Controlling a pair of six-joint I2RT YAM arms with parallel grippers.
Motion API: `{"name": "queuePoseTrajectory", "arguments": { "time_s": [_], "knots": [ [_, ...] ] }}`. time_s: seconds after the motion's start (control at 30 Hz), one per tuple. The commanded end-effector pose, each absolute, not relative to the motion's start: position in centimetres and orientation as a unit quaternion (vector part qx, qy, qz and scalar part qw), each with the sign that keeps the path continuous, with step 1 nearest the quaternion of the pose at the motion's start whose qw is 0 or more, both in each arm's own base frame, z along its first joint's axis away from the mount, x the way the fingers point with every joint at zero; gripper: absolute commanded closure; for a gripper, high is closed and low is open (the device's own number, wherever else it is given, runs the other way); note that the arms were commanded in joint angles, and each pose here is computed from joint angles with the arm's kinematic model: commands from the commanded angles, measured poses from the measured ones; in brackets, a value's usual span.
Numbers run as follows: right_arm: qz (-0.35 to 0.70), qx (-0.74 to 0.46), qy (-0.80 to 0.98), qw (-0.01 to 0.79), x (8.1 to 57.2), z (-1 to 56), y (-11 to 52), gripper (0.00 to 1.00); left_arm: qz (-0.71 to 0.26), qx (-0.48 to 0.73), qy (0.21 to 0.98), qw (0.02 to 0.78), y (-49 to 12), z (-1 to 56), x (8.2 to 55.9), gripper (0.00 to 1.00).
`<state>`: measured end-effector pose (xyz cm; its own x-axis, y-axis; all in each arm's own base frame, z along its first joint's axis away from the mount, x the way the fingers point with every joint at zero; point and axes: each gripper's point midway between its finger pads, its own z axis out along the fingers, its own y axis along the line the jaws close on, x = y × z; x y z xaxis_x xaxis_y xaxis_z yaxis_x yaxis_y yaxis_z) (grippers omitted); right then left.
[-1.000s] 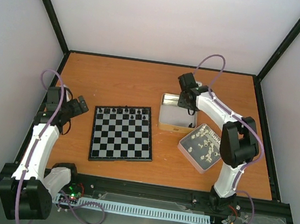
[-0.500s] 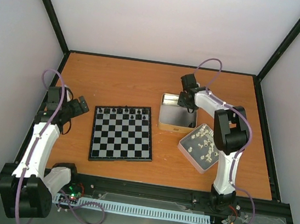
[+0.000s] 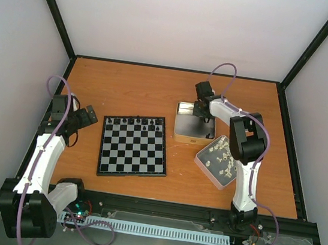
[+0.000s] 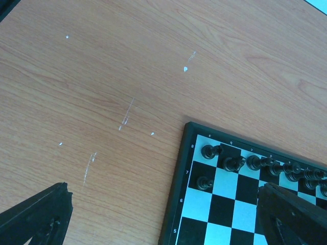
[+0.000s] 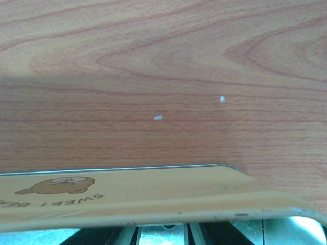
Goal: Set up the chess pieces on the board
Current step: Pick up the chess piece from the storage box.
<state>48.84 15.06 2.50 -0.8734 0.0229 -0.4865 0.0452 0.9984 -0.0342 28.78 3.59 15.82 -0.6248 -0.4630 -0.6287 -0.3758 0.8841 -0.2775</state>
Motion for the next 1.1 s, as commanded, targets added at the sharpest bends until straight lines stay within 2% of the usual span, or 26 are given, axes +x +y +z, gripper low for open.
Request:
{"name": "queuePoseTrajectory", "arguments": {
  "time_s": [0.0,0.13,0.2,0.4,0.57,0.8,1.07],
  "knots": [
    [-0.037,0.016,0.969,0.242,49.0,1.1,14.4,0.77,-0.063,-0.220,0.891,0.392,3.7,17.9,29.7,0.00],
    [-0.032,0.019,0.969,0.243,48.9,1.4,14.6,0.93,-0.066,-0.214,0.891,0.395,3.5,18.2,29.7,0.00],
    [-0.007,0.009,0.971,0.240,48.6,1.9,15.4,0.97,-0.082,-0.196,0.892,0.400,2.8,18.5,29.9,0.00],
    [0.098,-0.019,0.971,0.217,45.8,5.7,18.4,0.97,-0.126,-0.160,0.881,0.426,1.2,20.5,31.0,0.00],
    [0.137,-0.008,0.970,0.202,43.4,8.3,18.8,0.97,-0.183,-0.140,0.864,0.447,-0.6,22.2,31.7,0.00],
    [0.212,0.018,0.970,0.115,39.7,10.1,20.8,0.97,-0.305,-0.097,0.837,0.443,-4.6,23.9,31.9,0.00],
    [0.311,0.009,0.950,-0.003,35.8,12.4,24.5,0.95,-0.351,-0.078,0.830,0.426,-6.5,23.3,31.2,0.00]
  ]
}}
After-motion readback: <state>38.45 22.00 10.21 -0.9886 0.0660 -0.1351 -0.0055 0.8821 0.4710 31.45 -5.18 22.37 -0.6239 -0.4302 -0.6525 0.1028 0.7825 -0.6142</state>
